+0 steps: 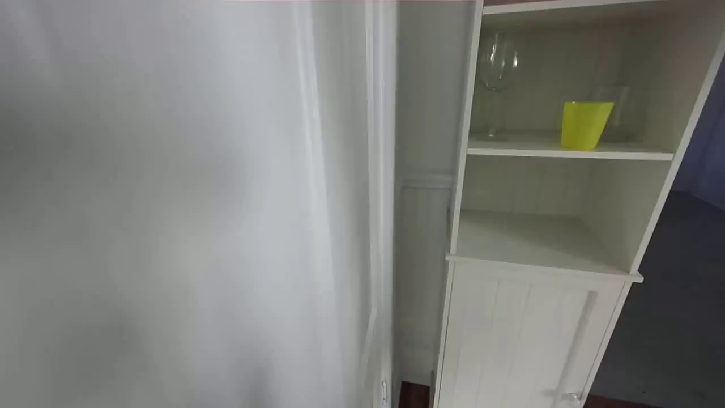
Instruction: Remove the yellow cup from the middle shelf and put it on the third shelf from the bottom
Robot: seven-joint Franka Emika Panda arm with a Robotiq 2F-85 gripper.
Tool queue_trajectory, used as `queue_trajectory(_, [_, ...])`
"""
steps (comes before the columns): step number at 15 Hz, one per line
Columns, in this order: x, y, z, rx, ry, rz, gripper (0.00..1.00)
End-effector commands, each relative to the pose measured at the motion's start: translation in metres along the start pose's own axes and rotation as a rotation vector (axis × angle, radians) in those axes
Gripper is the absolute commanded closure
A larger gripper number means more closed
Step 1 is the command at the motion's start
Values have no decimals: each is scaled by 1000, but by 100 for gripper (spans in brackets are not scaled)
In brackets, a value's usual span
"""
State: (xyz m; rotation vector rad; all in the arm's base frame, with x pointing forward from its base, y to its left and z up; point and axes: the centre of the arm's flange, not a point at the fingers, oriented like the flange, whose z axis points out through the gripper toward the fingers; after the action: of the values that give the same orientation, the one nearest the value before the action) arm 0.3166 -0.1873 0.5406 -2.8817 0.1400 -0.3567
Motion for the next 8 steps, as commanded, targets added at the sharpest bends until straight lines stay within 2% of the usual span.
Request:
queue_trajectory(1, [0, 0, 0, 0, 1, 0, 0])
queue_trajectory(5, [4, -8, 3, 17, -9, -13, 0])
queue_trajectory(8, [12, -47, 0, 142, -22, -28, 0])
